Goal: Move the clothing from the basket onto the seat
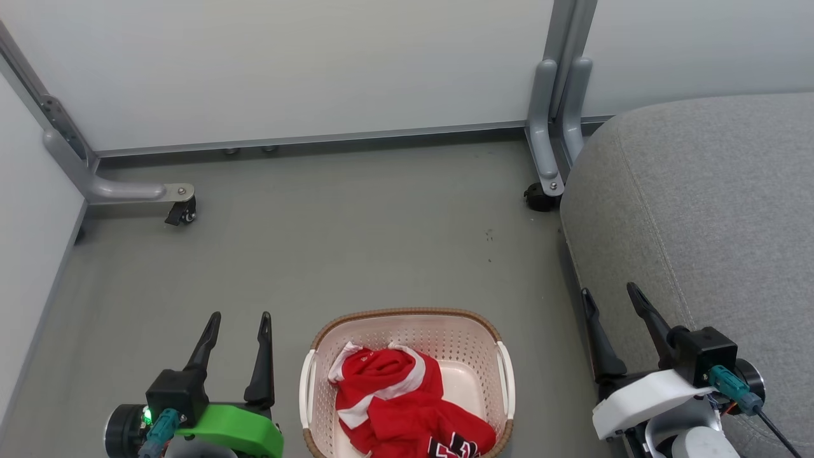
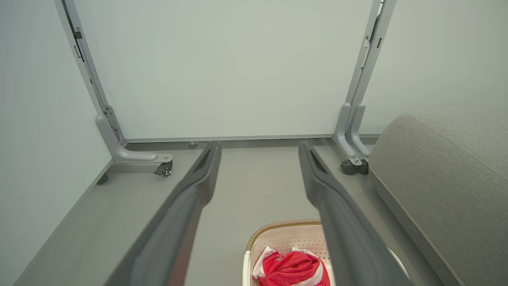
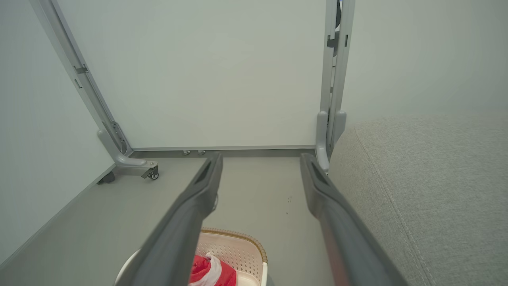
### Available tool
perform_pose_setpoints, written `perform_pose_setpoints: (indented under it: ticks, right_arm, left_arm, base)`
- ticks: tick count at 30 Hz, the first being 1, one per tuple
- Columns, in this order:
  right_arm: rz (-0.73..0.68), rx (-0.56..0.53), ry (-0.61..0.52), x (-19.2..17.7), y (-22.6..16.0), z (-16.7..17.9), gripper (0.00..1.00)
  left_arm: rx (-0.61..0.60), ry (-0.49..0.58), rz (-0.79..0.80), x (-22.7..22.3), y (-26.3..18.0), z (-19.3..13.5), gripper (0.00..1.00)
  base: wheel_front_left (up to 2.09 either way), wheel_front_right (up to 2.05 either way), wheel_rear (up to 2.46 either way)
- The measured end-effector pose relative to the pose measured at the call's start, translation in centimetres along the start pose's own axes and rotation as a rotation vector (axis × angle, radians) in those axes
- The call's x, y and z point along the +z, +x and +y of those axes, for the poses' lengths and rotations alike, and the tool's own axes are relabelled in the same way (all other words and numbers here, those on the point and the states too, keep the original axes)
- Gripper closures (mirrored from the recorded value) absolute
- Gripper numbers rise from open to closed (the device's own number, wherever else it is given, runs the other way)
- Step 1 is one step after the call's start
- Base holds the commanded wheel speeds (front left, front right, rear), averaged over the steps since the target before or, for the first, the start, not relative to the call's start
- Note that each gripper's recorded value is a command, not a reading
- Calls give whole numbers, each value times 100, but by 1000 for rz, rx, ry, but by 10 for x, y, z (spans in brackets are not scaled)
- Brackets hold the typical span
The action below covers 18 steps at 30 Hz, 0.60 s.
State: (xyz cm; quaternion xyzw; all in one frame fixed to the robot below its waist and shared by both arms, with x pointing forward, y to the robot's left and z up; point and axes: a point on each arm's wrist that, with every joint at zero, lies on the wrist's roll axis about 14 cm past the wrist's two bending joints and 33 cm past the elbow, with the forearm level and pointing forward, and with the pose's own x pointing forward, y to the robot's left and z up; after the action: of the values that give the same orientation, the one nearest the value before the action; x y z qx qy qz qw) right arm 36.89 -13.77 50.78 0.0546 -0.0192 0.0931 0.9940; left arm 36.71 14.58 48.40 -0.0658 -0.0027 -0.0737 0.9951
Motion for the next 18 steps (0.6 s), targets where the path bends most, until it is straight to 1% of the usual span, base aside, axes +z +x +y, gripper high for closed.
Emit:
perform_pose_setpoints:
  ticks: [8, 18]
  right_arm:
    - [6, -4, 4, -2, 2, -2, 0]
    - [-5, -3, -1, 0, 25, -6, 0]
  left_arm:
    - [-5, 2, 6, -2, 5, -2, 0]
    - [-133, 32, 55, -18, 38, -40, 0]
  base:
    - [0, 0, 0]
    - [0, 0, 0]
